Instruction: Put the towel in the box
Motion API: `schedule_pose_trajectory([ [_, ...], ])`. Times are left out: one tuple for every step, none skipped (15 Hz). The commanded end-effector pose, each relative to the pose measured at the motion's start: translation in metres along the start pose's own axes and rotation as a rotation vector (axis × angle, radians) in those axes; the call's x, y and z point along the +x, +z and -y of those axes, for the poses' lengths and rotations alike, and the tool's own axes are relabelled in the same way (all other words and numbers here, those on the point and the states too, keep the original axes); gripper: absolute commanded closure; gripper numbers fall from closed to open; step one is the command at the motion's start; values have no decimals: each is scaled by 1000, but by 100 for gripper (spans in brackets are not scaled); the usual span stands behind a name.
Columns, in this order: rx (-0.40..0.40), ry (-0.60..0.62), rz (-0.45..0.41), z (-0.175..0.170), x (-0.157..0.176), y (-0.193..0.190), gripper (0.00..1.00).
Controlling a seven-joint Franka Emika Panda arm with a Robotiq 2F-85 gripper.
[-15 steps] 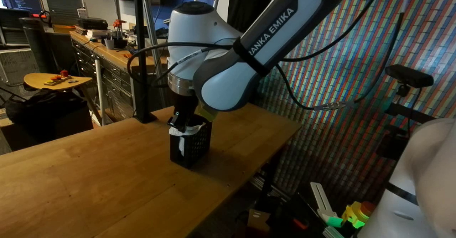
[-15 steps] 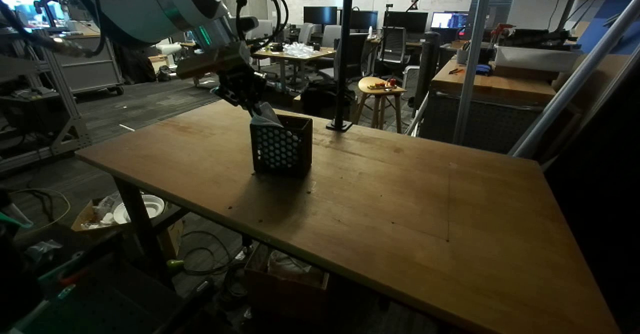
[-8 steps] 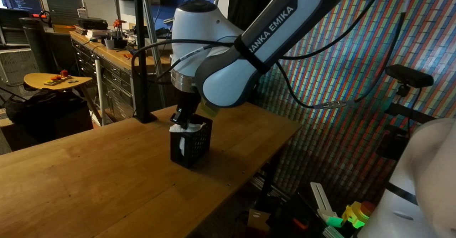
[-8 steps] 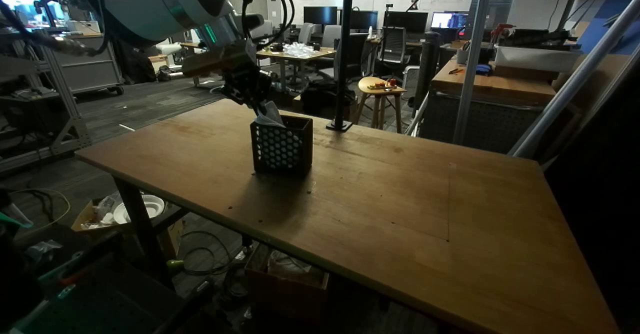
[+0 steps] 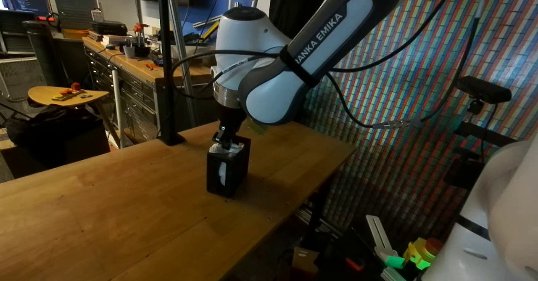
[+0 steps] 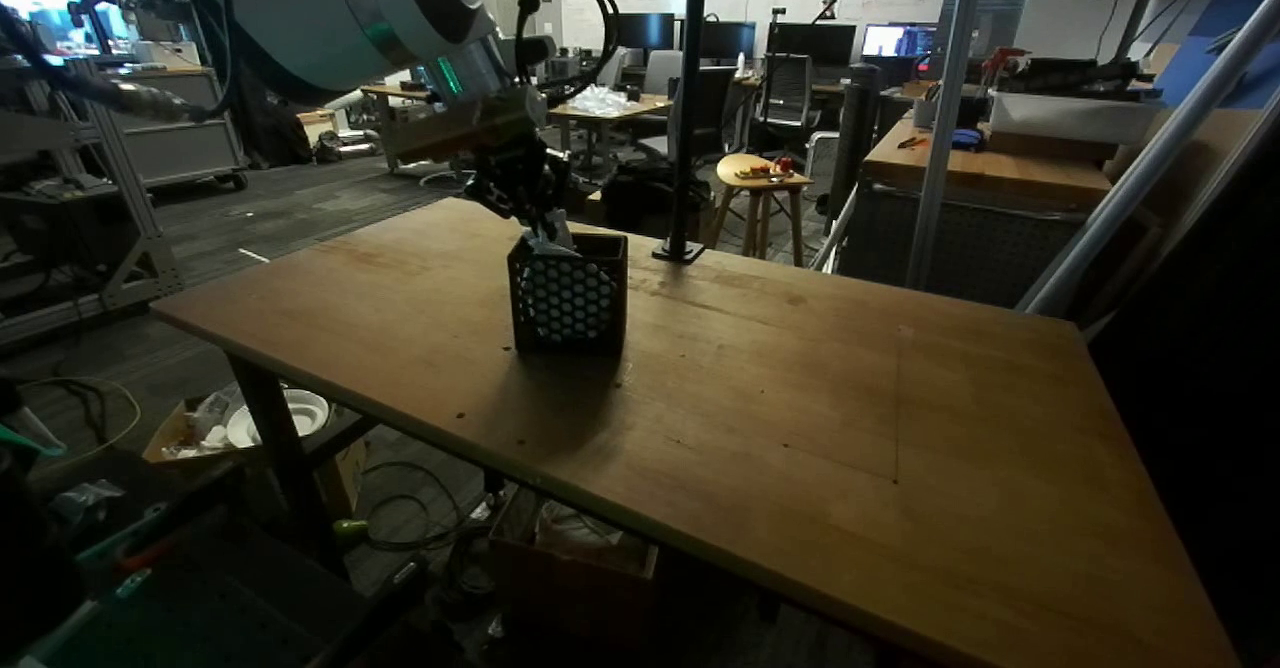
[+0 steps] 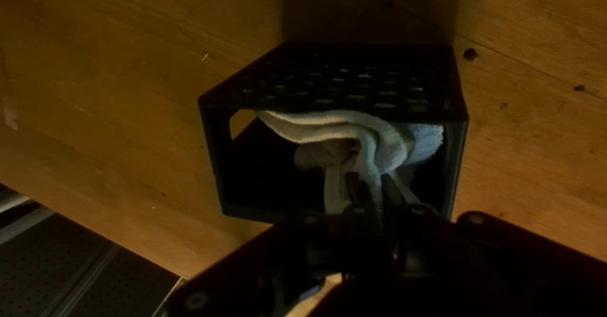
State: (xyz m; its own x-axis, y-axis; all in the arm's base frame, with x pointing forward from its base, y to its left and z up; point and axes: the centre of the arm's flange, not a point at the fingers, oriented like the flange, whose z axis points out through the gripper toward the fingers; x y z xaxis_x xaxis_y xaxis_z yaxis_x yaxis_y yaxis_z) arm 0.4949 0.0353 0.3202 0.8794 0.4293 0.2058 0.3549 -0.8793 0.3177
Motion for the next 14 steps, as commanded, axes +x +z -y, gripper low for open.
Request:
schedule_pose_trajectory([
  [21, -16, -29, -22, 6, 12, 90],
  [29, -20, -25, -26, 6, 18, 90],
  [39, -21, -20, -29, 7, 24, 90],
  [53, -24, -12, -30, 7, 32, 90],
  [72, -28, 1, -33, 7, 42, 90],
  [90, -30, 13, -34, 7, 51, 90],
  [112, -31, 31, -35, 7, 64, 90],
  [138, -32, 44, -35, 6, 74, 90],
  [165, -32, 64, -34, 6, 88, 90],
  [189, -31, 76, -32, 5, 99, 90],
  [215, -30, 86, -31, 6, 109, 90],
  [236, -29, 91, -30, 6, 116, 90],
  [255, -28, 94, -29, 5, 123, 90],
  [275, -26, 97, -28, 6, 128, 90],
])
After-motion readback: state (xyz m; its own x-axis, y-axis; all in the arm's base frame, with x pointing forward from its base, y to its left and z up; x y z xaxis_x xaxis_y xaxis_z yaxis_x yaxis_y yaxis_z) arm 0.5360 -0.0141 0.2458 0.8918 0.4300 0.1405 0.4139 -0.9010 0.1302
